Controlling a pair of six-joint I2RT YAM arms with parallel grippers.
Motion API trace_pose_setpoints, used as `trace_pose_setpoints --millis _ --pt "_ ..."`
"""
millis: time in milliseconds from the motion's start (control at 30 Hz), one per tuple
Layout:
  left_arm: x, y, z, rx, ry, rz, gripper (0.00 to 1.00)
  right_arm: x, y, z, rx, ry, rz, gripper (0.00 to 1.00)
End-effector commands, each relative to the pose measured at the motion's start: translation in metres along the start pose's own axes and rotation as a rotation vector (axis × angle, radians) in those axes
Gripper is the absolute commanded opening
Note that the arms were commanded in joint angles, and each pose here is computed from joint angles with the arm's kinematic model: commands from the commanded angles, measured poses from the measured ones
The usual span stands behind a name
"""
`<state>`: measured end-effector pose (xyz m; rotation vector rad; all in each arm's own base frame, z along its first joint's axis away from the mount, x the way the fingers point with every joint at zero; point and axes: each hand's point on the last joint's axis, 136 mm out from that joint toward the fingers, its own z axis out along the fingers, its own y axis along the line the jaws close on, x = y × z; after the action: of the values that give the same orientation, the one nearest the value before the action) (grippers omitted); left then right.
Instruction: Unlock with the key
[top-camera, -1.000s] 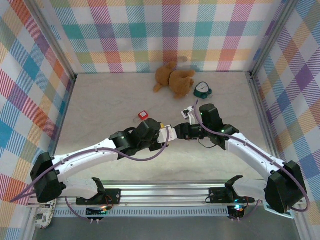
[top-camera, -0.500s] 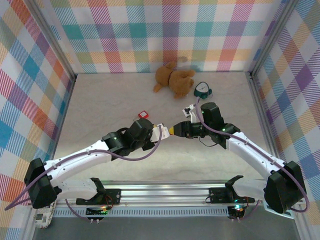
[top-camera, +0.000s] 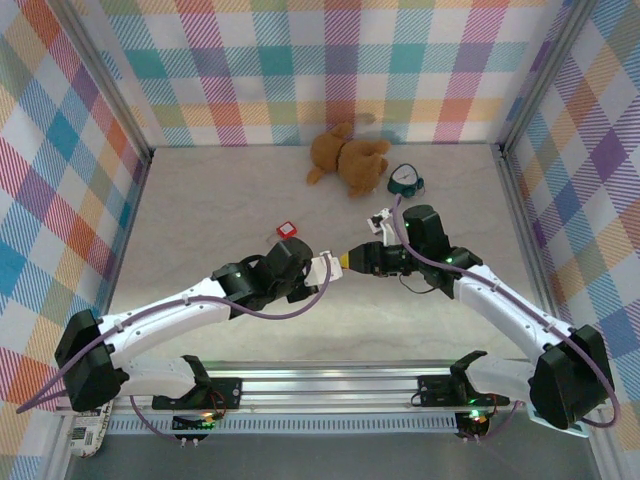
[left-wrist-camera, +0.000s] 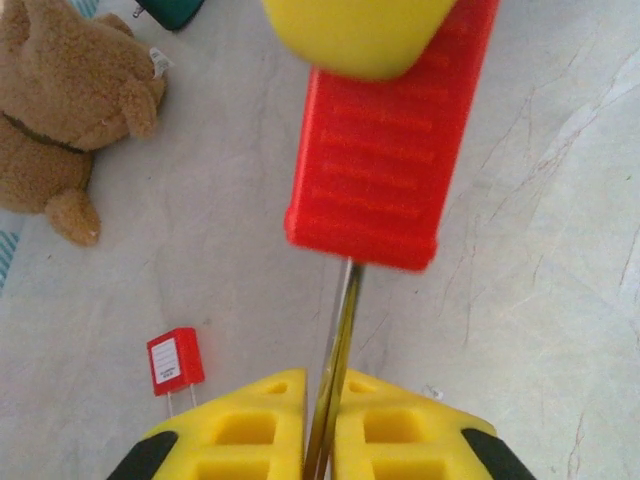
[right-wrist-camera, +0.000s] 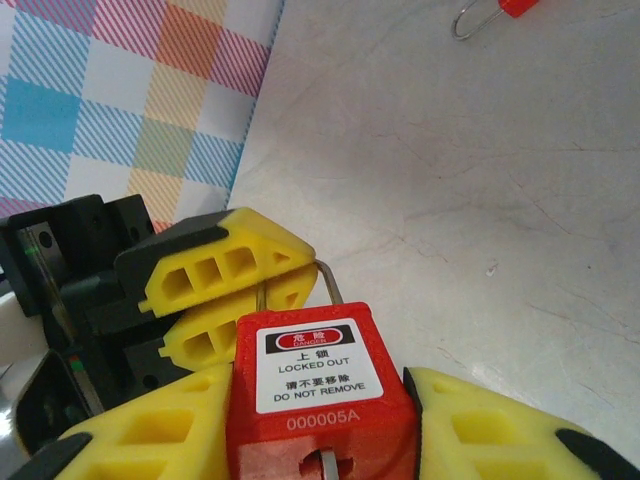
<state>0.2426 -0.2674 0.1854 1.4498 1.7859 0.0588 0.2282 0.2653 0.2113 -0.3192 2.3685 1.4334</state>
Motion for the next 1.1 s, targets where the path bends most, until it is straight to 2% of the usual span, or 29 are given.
trace_pose_setpoints --millis 0,33,67,167,267,400,567,767,900,1067 --pt "0.01 0.014 -0.024 -0.052 0.021 -0.045 0.43 -0.001 0.013 -0.008 -0.05 -0.008 -0.039 0.22" --pt "0.007 0.015 -0.03 -0.045 0.006 -0.056 0.56 -0.001 0.013 -0.007 -0.053 -0.006 -0.037 0.22" --pt "0.003 0.016 -0.037 -0.037 -0.013 -0.074 0.63 -0.001 0.012 -0.006 -0.052 -0.006 -0.034 0.22" --pt "-0.018 0.015 -0.053 0.024 -0.085 -0.102 0.71 0.001 0.013 -0.006 -0.057 -0.002 -0.033 0.22" --pt "-0.041 0.01 -0.052 0.077 -0.148 -0.106 0.74 0.002 0.015 -0.006 -0.062 -0.006 -0.039 0.22" --pt "-0.063 -0.003 -0.035 0.141 -0.159 -0.08 0.72 0.004 0.015 -0.006 -0.066 -0.001 -0.042 0.22" --pt "-0.071 -0.014 -0.009 0.17 -0.145 -0.054 0.66 0.006 0.018 -0.007 -0.078 0.006 -0.046 0.22" --pt "-0.07 -0.018 0.001 0.169 -0.146 -0.049 0.46 0.008 0.018 -0.008 -0.08 0.009 -0.048 0.22" --pt "-0.073 -0.016 -0.001 0.158 -0.176 -0.06 0.38 0.009 0.017 -0.005 -0.088 0.017 -0.039 0.22" --pt "-0.074 -0.019 -0.002 0.169 -0.192 -0.078 0.15 0.008 0.021 -0.005 -0.11 0.017 -0.031 0.22"
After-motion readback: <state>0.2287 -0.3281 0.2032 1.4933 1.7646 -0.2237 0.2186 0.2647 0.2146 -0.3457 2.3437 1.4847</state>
